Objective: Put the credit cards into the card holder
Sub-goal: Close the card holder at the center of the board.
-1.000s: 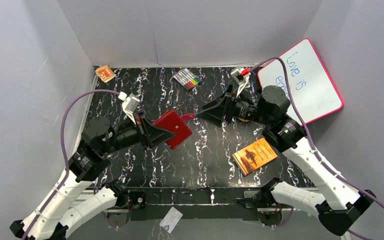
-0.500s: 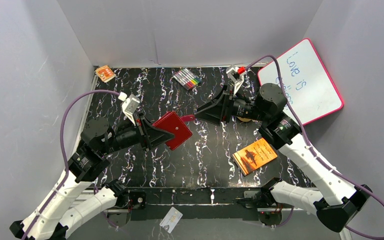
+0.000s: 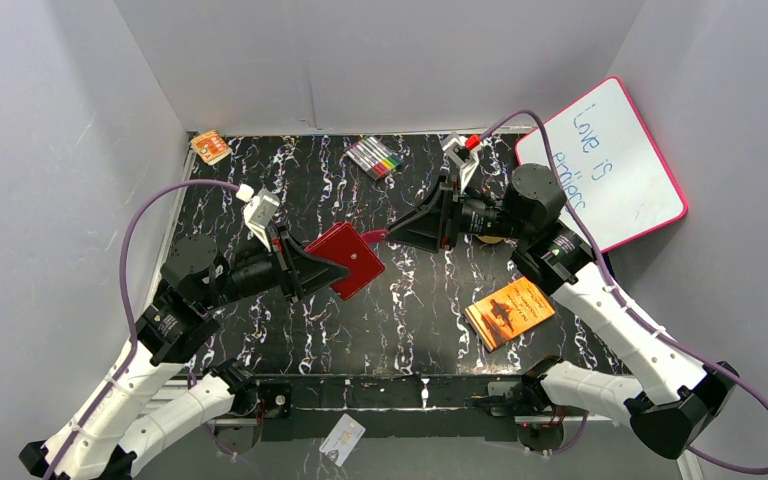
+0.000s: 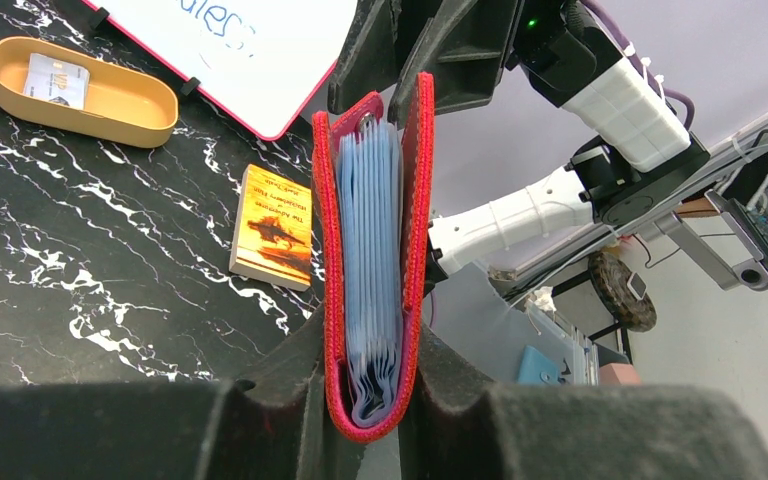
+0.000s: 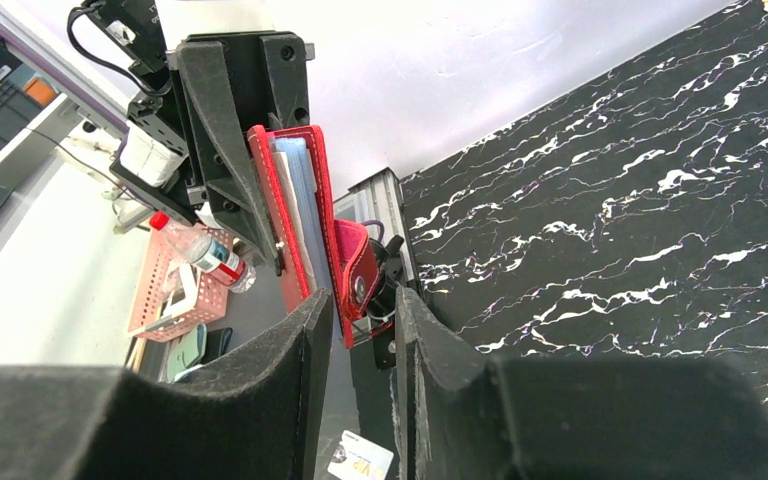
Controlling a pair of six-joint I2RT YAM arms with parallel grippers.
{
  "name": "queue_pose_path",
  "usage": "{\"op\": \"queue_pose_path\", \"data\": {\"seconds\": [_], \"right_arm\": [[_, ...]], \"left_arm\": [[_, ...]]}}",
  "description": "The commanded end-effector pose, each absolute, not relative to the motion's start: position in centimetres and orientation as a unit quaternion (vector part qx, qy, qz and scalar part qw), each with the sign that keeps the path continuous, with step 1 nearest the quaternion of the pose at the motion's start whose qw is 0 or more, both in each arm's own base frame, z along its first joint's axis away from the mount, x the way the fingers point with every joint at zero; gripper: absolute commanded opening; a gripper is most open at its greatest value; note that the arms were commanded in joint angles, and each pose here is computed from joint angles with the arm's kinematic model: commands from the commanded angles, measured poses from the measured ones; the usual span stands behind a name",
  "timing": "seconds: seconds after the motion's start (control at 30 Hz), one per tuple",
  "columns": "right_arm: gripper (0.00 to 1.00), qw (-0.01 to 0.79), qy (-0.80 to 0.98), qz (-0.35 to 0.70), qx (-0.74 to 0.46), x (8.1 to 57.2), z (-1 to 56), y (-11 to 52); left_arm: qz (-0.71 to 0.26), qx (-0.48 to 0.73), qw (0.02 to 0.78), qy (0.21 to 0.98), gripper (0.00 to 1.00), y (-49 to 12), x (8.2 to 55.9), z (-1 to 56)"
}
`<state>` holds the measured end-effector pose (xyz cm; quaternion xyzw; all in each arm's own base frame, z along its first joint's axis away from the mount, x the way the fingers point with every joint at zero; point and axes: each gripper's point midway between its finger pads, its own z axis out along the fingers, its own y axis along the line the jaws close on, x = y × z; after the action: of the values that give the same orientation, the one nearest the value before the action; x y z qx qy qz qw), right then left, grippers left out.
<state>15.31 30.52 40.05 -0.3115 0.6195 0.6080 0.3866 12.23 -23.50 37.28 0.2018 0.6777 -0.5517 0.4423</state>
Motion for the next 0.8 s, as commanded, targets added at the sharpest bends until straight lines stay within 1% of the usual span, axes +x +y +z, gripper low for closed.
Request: {"op": "queue_pose_path", "data": {"seconds": [0.0, 0.2, 0.37, 0.53, 0.63, 0.67, 0.77], "right_arm": [[0.36, 0.400, 0.593, 0.618, -0.326, 14.71, 41.71, 30.37], [0.35, 0.398, 0.594, 0.618, -0.326, 14.73, 41.66, 30.45], [0.28, 0.396, 0.596, 0.619, -0.325, 14.82, 41.48, 30.52], [0.17, 0.392, 0.595, 0.622, -0.326, 14.79, 41.48, 30.63], [0.07, 0.392, 0.594, 0.622, -0.327, 14.78, 41.51, 30.66], [0.01, 0.393, 0.593, 0.621, -0.329, 14.75, 41.57, 30.62], [0.00, 0.398, 0.593, 0.612, -0.340, 14.56, 41.84, 30.36]], "left_arm": [[-0.563, 0.215, 0.456, 0.655, 0.00, -23.48, 11.81, 38.61], [-0.564, 0.215, 0.456, 0.654, 0.00, -23.52, 11.84, 38.66], [-0.565, 0.216, 0.454, 0.654, 0.00, -23.59, 11.81, 38.59], [-0.565, 0.217, 0.454, 0.654, 0.00, -23.62, 11.82, 38.56], [-0.564, 0.217, 0.454, 0.655, 0.00, -23.62, 11.87, 38.49], [-0.563, 0.217, 0.454, 0.656, 0.00, -23.61, 11.88, 38.43], [-0.557, 0.215, 0.454, 0.662, 0.00, -23.50, 12.02, 38.18]]}}
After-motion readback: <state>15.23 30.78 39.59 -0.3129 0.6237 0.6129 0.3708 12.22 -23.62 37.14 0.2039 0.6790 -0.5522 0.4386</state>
